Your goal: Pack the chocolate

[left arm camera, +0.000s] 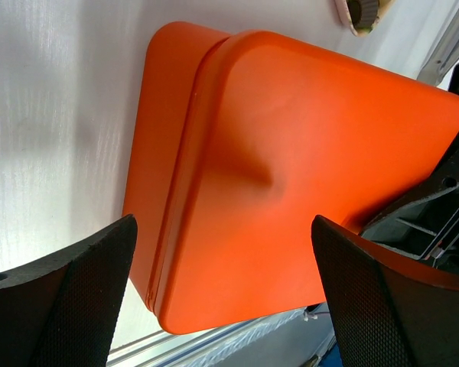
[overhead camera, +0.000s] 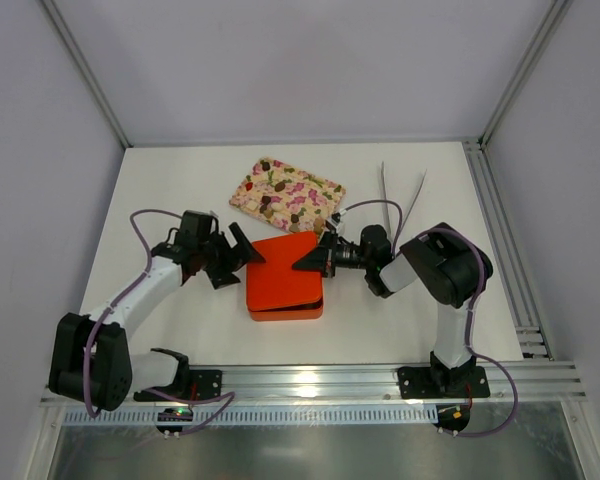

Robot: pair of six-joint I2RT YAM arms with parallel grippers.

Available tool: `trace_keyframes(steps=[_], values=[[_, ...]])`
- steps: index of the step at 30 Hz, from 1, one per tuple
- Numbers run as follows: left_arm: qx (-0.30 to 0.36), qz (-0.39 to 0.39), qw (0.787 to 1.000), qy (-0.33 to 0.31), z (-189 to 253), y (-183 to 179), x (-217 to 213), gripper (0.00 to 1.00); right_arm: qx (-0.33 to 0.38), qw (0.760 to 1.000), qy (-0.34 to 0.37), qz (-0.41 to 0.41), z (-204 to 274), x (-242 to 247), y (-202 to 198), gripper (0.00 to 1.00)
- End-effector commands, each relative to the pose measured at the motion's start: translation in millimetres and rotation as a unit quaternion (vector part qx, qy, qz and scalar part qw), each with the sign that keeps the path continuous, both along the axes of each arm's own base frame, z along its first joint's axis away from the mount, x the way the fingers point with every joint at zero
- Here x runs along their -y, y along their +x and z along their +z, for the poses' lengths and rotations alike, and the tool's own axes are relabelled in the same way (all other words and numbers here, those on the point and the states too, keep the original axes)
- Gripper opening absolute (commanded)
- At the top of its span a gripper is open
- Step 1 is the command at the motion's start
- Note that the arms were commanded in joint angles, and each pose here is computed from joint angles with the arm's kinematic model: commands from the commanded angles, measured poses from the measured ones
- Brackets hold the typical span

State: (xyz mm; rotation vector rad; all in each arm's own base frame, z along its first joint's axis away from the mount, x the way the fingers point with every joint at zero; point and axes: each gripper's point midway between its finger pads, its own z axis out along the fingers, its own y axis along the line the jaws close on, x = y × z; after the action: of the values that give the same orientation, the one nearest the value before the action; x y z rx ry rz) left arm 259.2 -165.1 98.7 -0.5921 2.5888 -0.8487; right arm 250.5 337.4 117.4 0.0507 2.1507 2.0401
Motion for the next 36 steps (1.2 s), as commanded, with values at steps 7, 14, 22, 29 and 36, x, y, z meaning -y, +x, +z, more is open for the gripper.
trace_keyframes(steps=[7,14,22,29,36], values=[[0.010,-0.009,1.000,0.003,-4,5,4,0.92,0.050,0.998,0.023,0.010,8,-3,-2,0.08],[0.003,-0.010,1.000,0.007,-9,5,5,0.92,0.047,0.999,0.016,0.010,5,-4,-1,0.11],[-0.015,-0.010,1.000,0.017,-20,3,4,0.91,0.045,0.999,0.011,0.005,2,-2,0,0.24],[-0.025,-0.012,0.999,0.026,-26,4,4,0.91,0.041,0.999,0.014,-0.011,4,12,4,0.34],[-0.029,-0.015,0.999,0.035,-27,5,4,0.91,0.038,0.999,0.014,-0.030,4,33,6,0.35]])
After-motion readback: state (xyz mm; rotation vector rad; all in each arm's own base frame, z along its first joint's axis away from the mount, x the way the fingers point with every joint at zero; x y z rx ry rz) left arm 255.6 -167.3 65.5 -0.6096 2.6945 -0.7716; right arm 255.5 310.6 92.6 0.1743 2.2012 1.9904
